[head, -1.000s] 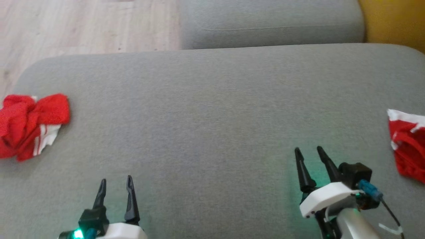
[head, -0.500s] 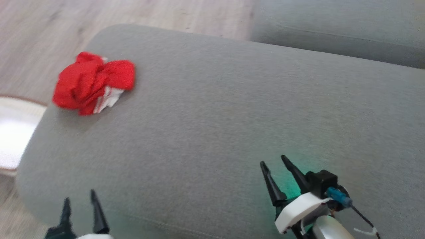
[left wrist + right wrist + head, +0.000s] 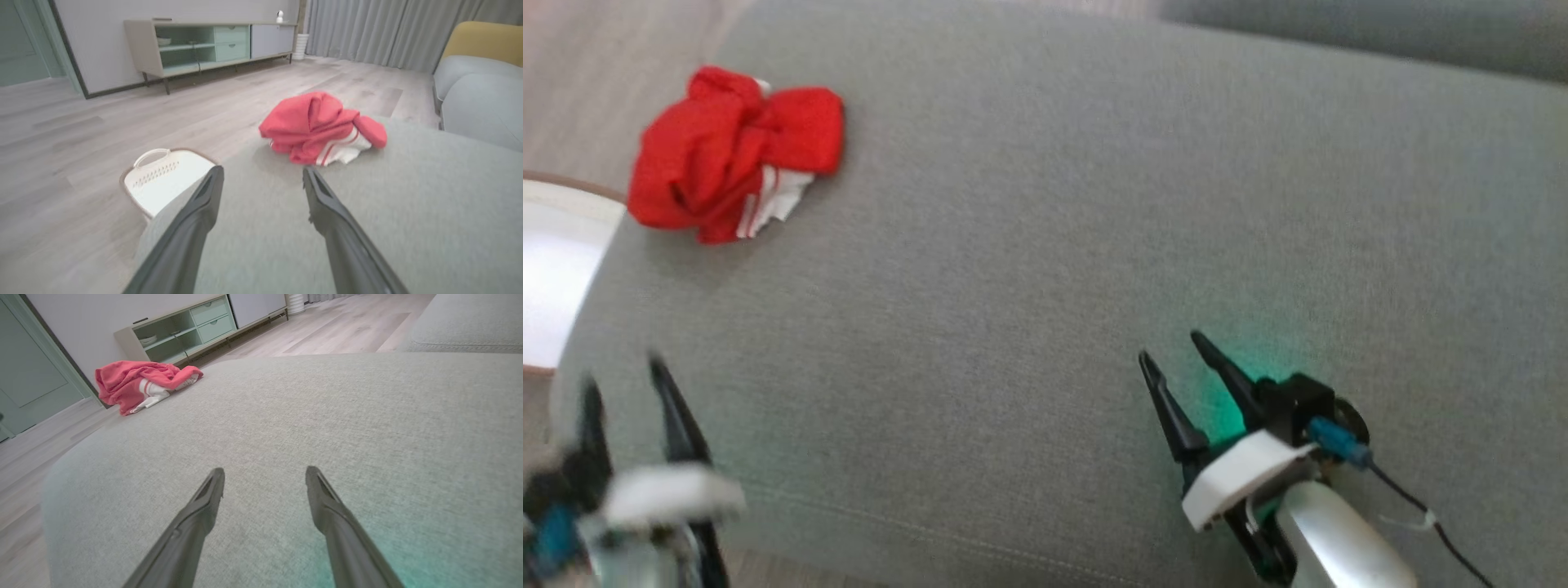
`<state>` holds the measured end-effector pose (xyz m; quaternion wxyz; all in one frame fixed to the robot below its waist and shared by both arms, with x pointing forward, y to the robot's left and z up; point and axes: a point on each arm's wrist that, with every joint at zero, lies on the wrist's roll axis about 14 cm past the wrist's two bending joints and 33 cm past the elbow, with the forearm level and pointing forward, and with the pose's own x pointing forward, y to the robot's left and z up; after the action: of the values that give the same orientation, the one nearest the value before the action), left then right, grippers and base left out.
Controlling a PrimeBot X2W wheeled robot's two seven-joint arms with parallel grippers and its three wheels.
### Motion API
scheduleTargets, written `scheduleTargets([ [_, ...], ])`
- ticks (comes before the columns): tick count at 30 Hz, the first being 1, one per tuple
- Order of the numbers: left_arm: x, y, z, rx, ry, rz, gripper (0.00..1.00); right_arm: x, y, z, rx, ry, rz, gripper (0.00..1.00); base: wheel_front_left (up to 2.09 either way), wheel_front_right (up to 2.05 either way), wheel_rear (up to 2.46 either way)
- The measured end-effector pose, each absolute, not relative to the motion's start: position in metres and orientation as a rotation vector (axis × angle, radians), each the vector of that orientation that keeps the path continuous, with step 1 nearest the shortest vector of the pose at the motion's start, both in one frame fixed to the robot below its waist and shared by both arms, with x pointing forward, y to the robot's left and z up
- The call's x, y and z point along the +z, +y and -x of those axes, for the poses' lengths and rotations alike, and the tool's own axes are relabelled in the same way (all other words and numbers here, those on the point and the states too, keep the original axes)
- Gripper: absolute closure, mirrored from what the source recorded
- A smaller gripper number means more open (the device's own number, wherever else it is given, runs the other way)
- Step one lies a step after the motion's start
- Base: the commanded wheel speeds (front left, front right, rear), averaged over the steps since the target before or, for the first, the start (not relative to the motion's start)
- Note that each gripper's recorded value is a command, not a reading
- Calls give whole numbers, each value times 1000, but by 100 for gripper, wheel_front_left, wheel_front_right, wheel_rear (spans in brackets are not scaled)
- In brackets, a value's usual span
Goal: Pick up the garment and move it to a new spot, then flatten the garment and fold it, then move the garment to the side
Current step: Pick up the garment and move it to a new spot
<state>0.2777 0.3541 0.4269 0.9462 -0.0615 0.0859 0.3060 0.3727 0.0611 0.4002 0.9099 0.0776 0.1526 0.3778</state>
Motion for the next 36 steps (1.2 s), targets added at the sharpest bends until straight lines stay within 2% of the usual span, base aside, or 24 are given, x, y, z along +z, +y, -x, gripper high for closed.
scheduleTargets([
  [7,465,388,-373,498,108,-12,0,393,61,-401,770,296,-174,0,0,0,0],
  [14,443,398,-443,405,259,-113,0,384,51,-424,727,274,-201,0,0,0,0],
  [18,416,397,-459,417,351,-106,0,382,43,-435,698,257,-211,0,0,0,0],
  [24,369,403,-454,452,509,-132,0,380,27,-450,640,238,-225,0,0,0,0],
  [25,363,401,-457,458,509,-130,16,380,22,-453,622,232,-231,0,0,0,0],
  [26,362,400,-460,456,502,-132,100,380,21,-454,617,232,-233,0,0,0,0],
  [32,387,390,-483,399,399,-159,100,382,11,-458,586,224,-218,0,0,0,0],
  [36,460,366,-528,272,180,-233,100,384,-2,-458,551,231,-207,0,0,0,0],
])
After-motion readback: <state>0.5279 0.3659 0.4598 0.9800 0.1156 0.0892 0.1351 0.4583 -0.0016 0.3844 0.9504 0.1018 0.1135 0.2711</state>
